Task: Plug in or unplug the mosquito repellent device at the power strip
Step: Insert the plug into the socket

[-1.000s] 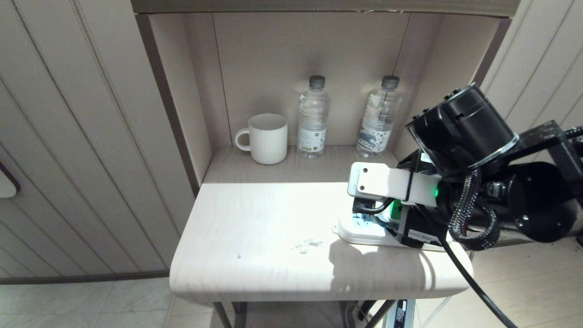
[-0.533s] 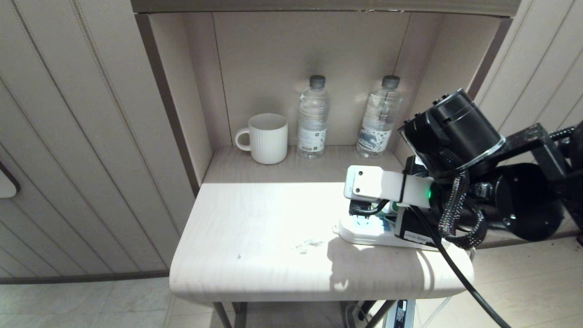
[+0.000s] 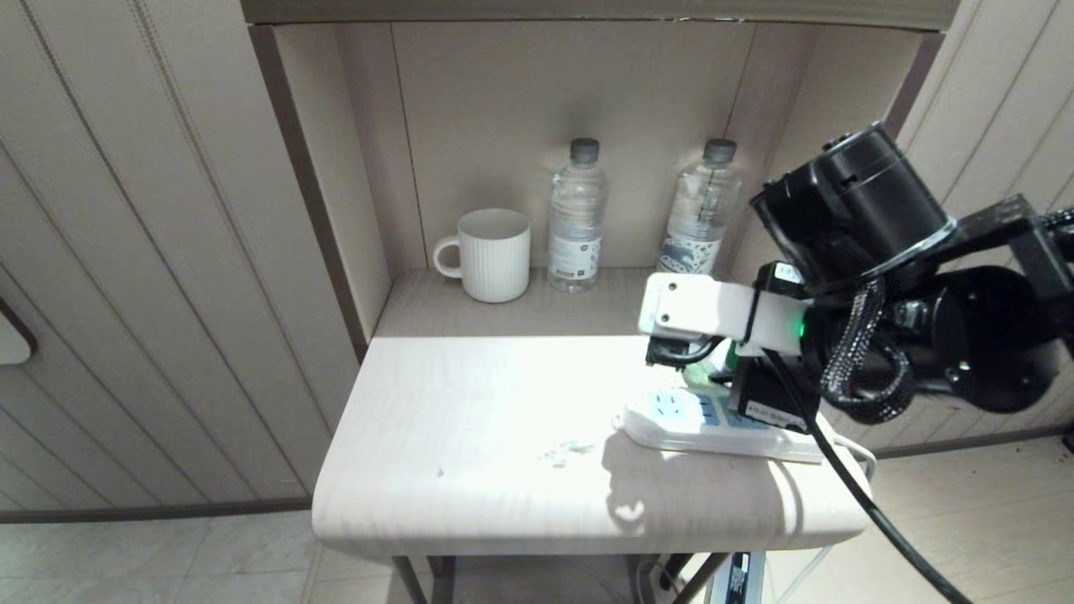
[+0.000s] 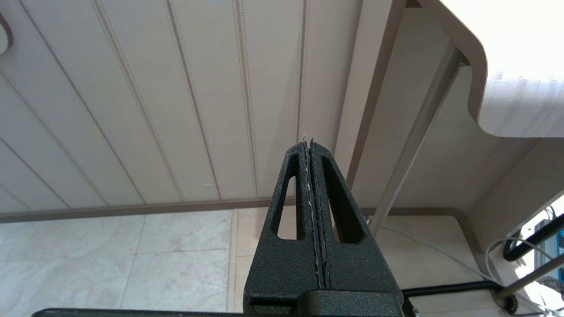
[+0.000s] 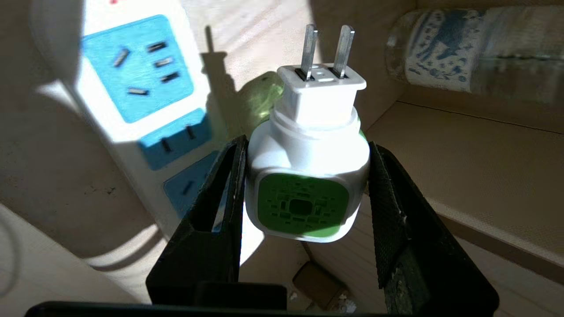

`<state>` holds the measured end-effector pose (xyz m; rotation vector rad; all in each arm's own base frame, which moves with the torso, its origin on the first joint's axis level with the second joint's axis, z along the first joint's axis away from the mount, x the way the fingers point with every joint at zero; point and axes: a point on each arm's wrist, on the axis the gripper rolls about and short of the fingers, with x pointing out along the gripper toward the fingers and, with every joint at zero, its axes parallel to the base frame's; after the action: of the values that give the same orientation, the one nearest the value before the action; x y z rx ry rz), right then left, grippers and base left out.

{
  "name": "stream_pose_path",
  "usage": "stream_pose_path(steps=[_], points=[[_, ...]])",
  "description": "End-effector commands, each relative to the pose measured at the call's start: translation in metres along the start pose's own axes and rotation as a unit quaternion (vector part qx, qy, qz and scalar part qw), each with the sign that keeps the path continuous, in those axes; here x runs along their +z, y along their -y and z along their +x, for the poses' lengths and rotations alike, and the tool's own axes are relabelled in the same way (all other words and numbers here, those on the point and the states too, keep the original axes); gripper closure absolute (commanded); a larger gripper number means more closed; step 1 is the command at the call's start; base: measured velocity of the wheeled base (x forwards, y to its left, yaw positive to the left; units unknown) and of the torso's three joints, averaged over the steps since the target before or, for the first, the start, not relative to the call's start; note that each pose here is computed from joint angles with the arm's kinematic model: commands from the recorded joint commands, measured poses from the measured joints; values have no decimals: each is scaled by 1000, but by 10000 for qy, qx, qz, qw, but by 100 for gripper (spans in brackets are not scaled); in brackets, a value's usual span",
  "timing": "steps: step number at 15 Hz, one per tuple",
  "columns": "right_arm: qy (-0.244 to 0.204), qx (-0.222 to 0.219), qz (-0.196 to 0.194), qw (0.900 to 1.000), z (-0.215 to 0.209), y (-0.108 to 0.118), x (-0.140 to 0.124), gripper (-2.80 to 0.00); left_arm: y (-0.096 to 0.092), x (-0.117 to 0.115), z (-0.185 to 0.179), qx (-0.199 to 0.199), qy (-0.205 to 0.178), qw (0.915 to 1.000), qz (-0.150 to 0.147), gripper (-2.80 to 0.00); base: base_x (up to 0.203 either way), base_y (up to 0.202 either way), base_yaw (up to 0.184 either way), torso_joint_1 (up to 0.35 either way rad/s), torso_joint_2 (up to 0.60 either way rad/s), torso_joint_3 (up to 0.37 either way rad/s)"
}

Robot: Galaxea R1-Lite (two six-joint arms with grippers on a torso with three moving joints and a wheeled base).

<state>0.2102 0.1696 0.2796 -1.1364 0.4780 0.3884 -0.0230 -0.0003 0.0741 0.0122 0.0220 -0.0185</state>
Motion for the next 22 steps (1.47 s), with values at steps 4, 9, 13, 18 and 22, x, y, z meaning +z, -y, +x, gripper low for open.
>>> stream_pose_path(steps=[4, 9, 13, 18, 22], points=[[193, -153, 466, 9986, -12, 24, -8, 0, 0, 0, 0, 0, 3, 10000, 0, 0, 0, 0, 0, 0, 0, 0], [453, 627, 1499, 9857, -37, 45, -8, 0, 0, 0, 0, 0, 3, 10000, 0, 0, 0, 0, 0, 0, 0, 0], [161, 1233, 2425, 9622, -46, 58, -6, 0, 0, 0, 0, 0, -4, 10000, 0, 0, 0, 0, 0, 0, 0, 0], [-755, 1589, 3350, 9256, -5, 52, -5, 0, 0, 0, 0, 0, -4, 10000, 0, 0, 0, 0, 0, 0, 0, 0], [-668, 2072, 3673, 9043, -6, 56, -12, 0, 0, 0, 0, 0, -4, 10000, 0, 0, 0, 0, 0, 0, 0, 0]])
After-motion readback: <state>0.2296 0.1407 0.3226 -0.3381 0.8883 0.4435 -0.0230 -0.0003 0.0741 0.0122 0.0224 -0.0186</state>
